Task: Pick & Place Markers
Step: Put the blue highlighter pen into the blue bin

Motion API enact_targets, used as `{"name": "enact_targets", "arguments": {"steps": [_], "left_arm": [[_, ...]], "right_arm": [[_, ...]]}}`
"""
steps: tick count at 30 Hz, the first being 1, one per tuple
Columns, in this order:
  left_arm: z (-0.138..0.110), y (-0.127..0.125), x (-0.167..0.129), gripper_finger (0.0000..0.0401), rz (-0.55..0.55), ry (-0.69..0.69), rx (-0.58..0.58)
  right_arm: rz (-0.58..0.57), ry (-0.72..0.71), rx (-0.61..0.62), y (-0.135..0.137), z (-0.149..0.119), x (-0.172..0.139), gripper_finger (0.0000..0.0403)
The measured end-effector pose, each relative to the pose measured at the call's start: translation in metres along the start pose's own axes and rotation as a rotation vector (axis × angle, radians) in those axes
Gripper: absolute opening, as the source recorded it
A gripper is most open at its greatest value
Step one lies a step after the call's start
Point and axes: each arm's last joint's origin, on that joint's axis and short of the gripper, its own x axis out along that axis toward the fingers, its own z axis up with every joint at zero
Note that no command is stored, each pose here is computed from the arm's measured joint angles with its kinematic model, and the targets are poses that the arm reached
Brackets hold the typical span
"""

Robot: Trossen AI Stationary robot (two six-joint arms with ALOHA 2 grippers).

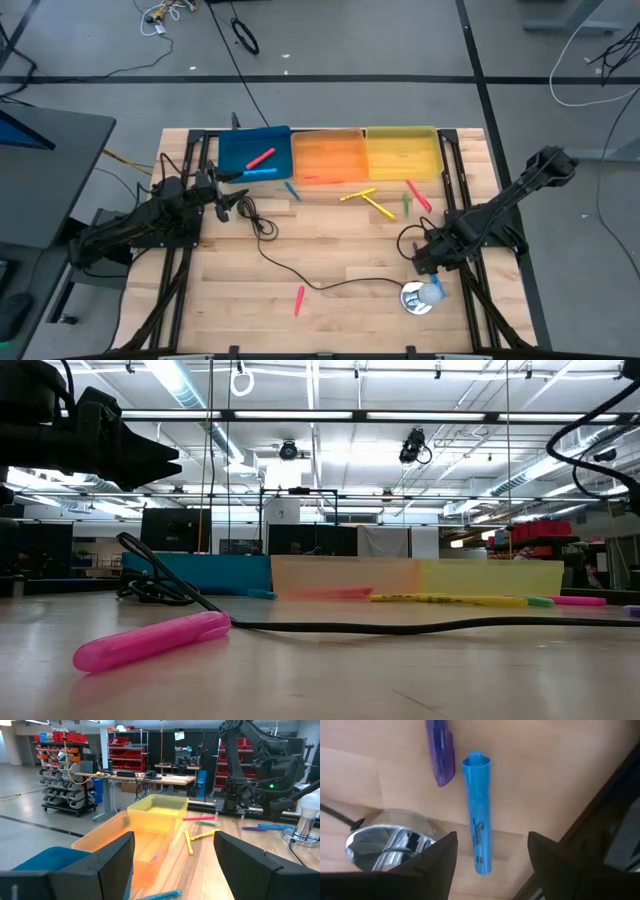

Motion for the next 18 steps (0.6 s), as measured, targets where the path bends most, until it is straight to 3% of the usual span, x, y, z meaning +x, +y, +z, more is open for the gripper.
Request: {"name": "enact_targets", "arguments": {"steps": [6,18], "left_arm": [[0.0,0.0,0.0,0.028,0.0,0.0,0.0],[0.0,0.0,0.0,0.028,0.0,0.0,0.0]], "right_arm": [[-0.065,0.015,-0.006,-0.004,0.004,0.012,0.0245],[-0.065,0.021,-0.038,0.003,0.005,0.021,0.0245]]}}
